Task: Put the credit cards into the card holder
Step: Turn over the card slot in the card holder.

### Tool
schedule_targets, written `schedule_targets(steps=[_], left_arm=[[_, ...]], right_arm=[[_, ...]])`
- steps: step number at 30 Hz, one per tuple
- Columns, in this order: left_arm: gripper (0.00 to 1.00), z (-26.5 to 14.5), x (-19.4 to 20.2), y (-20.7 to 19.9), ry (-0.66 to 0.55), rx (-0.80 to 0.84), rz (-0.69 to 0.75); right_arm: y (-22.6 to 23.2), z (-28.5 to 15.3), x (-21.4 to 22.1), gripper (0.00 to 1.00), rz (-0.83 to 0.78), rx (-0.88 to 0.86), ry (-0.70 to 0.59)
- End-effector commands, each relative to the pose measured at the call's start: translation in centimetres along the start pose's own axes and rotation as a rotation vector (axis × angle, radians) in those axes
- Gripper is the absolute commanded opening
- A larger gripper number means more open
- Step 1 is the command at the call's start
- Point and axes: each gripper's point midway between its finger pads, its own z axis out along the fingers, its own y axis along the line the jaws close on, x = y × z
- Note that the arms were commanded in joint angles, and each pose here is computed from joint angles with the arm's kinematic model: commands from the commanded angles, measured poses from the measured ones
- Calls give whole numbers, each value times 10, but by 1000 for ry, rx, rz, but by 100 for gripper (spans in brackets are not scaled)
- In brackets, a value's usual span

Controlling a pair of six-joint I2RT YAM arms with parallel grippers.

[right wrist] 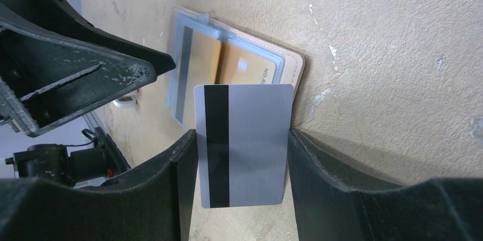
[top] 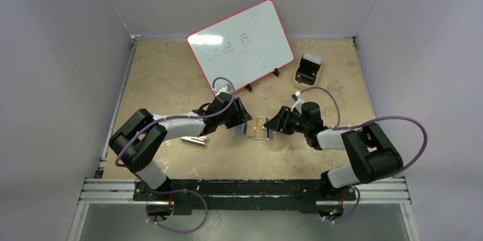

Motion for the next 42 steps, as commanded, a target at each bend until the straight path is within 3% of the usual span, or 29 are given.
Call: schedule_targets(steps=[1, 26, 42], left_arm=[[51, -6, -6, -38, 7, 156, -65], [51, -18, -3, -85, 51, 377, -136], [51, -5, 6, -87, 74, 370, -125]], right_arm=[[-5, 0, 7, 0, -13, 14, 23], [-4, -1, 4, 0, -21, 19, 17], [6, -30, -30, 0, -106, 130, -105]])
